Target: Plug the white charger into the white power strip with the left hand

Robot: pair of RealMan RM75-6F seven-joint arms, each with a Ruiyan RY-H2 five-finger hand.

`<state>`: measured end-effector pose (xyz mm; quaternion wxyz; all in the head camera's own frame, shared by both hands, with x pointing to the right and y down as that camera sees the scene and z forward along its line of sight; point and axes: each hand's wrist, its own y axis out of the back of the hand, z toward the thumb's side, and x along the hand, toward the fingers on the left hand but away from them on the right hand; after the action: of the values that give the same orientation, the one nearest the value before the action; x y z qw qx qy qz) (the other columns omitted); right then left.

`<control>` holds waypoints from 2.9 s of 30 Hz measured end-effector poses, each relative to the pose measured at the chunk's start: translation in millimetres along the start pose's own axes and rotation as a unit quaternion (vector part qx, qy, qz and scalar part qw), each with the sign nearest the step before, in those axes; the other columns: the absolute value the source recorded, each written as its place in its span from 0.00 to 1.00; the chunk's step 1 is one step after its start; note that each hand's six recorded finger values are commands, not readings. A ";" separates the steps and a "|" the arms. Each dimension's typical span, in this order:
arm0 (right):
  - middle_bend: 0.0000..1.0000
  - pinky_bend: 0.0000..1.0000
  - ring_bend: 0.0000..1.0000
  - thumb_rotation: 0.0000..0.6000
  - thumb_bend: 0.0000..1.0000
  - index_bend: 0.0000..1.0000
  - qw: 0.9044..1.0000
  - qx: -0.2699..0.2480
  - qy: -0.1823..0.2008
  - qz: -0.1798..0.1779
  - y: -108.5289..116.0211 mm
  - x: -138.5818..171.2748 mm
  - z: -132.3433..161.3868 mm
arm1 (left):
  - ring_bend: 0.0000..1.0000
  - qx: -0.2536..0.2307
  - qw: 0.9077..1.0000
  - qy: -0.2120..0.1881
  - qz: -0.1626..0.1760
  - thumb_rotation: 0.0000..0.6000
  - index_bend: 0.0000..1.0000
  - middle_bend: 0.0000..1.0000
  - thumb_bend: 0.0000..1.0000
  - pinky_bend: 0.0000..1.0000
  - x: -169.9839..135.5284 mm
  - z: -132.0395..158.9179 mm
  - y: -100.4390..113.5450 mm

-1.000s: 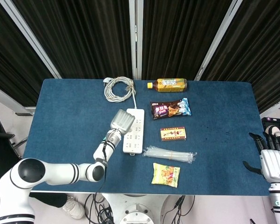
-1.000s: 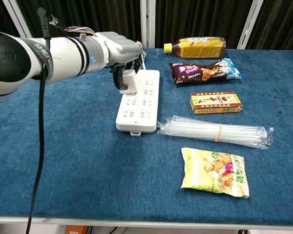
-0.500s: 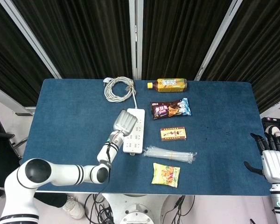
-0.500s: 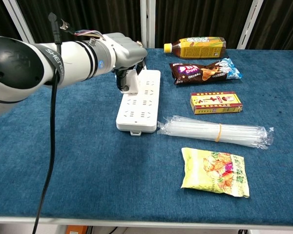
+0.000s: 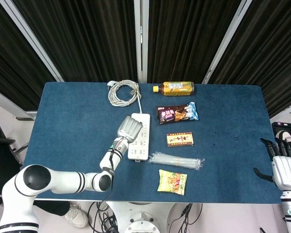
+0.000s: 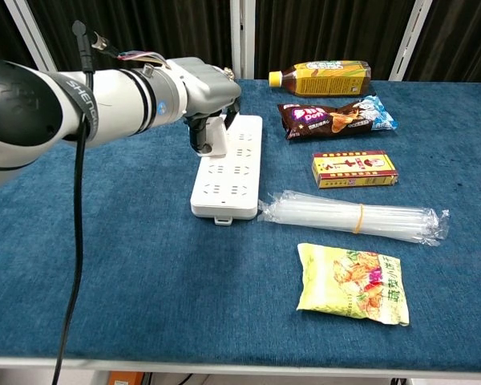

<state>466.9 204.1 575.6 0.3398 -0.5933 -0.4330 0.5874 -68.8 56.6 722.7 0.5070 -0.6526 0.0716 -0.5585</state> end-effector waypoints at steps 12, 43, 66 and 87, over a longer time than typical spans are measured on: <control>0.16 0.01 0.02 1.00 0.09 0.12 1.000 -0.001 0.001 -0.001 0.7 -0.5 0.9 | 0.37 -0.002 1.000 0.000 0.002 1.00 0.13 0.29 0.27 0.42 -3.2 -1.0 0.4; 0.16 0.01 0.02 1.00 0.09 0.12 1.000 0.010 0.009 -0.007 8.2 -3.3 8.6 | 0.84 -0.644 0.745 -0.115 0.130 1.00 0.83 0.91 0.64 0.85 -23.4 -34.5 49.3; 0.16 0.01 0.02 1.00 0.09 0.12 1.000 0.014 0.002 -0.004 8.4 -6.0 7.0 | 0.86 -0.809 0.565 -0.159 0.030 1.00 0.85 0.93 0.65 0.86 4.1 -8.0 2.0; 0.16 0.01 0.02 1.00 0.09 0.12 1.000 0.014 -0.003 0.004 3.3 -6.2 5.5 | 0.86 -0.818 0.556 -0.147 0.023 1.00 0.85 0.93 0.65 0.86 12.7 -5.6 -13.1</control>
<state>462.2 196.6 574.7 0.3447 -0.5883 -0.4231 0.5968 -74.8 51.2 740.0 -0.2287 -0.8577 0.4371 -0.1447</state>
